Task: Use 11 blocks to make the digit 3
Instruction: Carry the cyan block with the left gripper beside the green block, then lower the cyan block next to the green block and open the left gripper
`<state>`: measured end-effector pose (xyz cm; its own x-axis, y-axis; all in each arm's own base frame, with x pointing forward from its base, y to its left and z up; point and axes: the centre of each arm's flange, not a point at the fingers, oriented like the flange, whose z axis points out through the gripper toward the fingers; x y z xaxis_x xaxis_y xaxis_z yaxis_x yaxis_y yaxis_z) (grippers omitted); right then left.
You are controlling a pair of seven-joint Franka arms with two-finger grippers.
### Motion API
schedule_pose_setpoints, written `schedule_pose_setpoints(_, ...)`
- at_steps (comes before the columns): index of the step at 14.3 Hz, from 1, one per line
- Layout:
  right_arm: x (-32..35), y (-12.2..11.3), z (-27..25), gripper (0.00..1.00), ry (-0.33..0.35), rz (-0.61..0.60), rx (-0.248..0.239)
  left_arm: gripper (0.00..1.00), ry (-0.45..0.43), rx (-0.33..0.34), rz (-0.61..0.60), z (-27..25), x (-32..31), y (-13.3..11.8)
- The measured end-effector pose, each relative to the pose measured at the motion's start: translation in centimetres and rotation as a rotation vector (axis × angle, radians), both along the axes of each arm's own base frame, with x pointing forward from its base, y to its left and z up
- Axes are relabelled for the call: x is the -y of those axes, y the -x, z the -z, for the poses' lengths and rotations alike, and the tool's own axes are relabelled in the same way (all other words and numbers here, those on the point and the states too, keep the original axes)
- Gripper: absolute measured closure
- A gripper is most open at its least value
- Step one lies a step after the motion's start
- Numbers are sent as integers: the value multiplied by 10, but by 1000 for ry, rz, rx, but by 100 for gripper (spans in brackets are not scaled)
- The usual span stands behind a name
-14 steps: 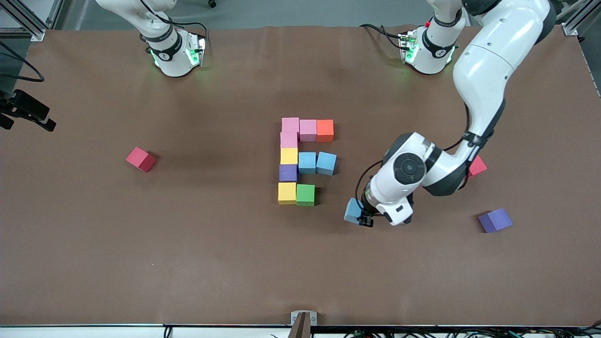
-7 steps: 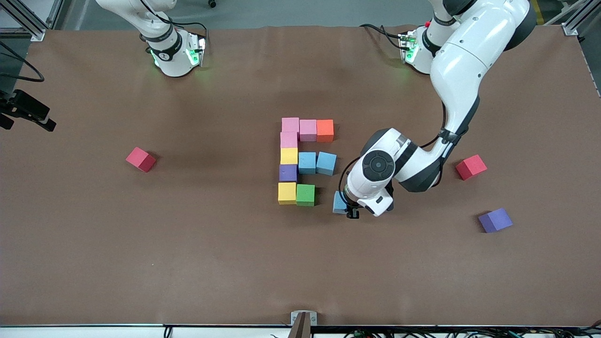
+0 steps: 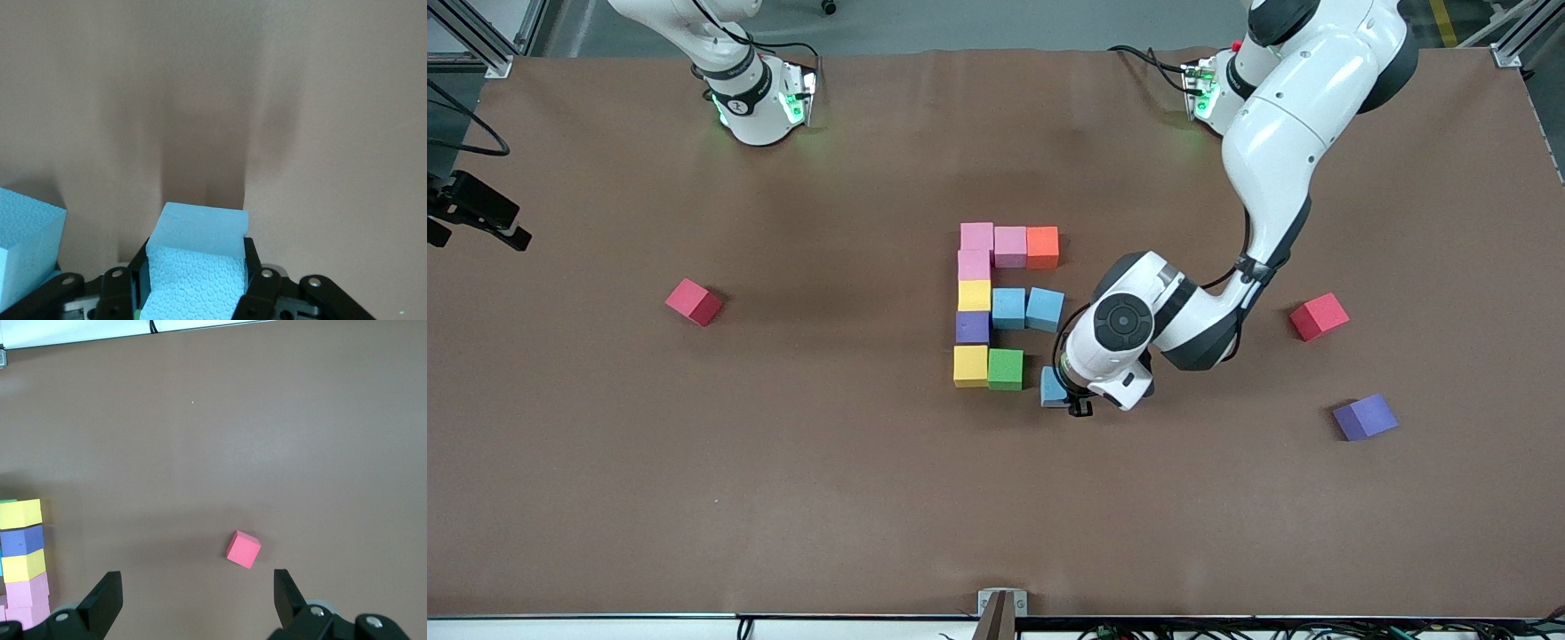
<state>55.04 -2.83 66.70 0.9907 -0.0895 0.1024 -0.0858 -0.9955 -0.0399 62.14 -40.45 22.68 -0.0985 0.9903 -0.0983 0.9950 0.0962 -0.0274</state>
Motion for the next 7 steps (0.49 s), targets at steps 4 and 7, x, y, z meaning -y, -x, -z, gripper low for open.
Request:
schedule_pose_setpoints(4,0,0,0,0,0,0,0,46,-15,-3,15,10,11,7)
schedule_pose_setpoints(7,0,0,0,0,0,0,1,46,-18,-14,18,16,20,14)
